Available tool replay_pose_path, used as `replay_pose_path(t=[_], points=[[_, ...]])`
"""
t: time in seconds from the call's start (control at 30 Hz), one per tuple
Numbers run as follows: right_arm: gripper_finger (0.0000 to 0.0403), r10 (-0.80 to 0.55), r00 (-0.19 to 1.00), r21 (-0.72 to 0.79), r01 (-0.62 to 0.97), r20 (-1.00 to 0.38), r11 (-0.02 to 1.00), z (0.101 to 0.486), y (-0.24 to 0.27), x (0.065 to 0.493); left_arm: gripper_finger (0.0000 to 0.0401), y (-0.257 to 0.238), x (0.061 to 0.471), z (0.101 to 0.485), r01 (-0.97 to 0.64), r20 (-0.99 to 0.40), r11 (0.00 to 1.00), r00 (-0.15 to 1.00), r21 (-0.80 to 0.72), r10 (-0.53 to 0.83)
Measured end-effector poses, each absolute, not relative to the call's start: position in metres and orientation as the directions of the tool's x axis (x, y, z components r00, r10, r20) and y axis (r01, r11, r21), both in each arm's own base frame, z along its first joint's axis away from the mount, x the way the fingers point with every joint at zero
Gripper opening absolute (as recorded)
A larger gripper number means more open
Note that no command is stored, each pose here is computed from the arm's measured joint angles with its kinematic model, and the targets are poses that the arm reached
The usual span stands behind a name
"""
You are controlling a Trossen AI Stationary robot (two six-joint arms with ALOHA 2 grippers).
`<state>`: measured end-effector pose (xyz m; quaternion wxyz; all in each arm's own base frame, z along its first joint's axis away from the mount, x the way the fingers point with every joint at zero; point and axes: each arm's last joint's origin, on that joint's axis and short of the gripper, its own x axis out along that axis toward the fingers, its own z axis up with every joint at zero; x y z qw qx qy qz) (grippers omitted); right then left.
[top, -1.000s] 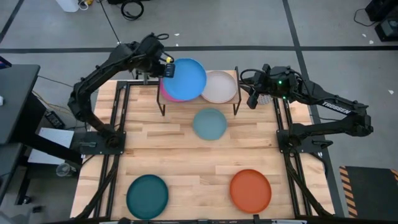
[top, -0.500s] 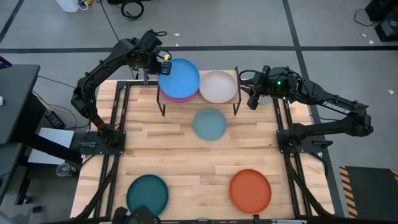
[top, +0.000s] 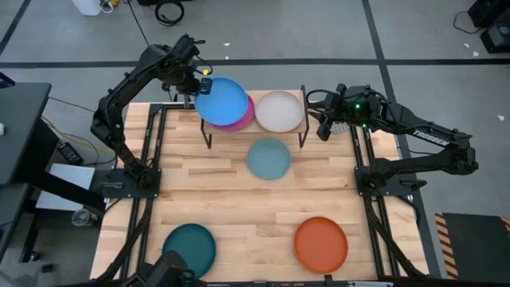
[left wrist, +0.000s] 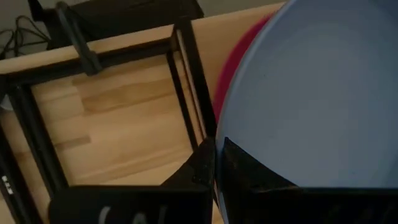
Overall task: Place and stack plates onto a shelf
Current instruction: Stack the blue plate on top of the pink plate on the shelf
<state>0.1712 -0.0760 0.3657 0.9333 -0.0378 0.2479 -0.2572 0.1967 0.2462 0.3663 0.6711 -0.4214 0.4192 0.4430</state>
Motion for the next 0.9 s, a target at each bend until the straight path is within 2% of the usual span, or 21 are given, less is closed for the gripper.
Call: replay_pose_path(t=[0.2, 0.33, 0.53, 0.9], points=[[0.0146, -0.488, 0.751, -0.187, 0.455, -0.444, 0.871, 0.366, -0.076, 0.171, 0.0019, 0.250, 0.202, 0.353, -0.947, -0.963, 0.273, 0.216, -0.167, 0.163], [0.0146, -0.485, 0.753, -0.182, 0.455, -0.444, 0.872, 0.366, -0.076, 0.171, 0.0020, 0.255, 0.208, 0.350, -0.942, -0.954, 0.293, 0.226, -0.162, 0.199], [0.0146, -0.485, 0.753, -0.168, 0.461, -0.445, 0.871, 0.366, -0.076, 0.171, 0.0020, 0.264, 0.197, 0.350, -0.956, -0.953, 0.262, 0.198, -0.136, 0.230], [0.0146, -0.484, 0.754, -0.162, 0.464, -0.445, 0.871, 0.366, -0.075, 0.172, 0.0020, 0.269, 0.204, 0.341, -0.954, -0.959, 0.268, 0.193, -0.134, 0.208]])
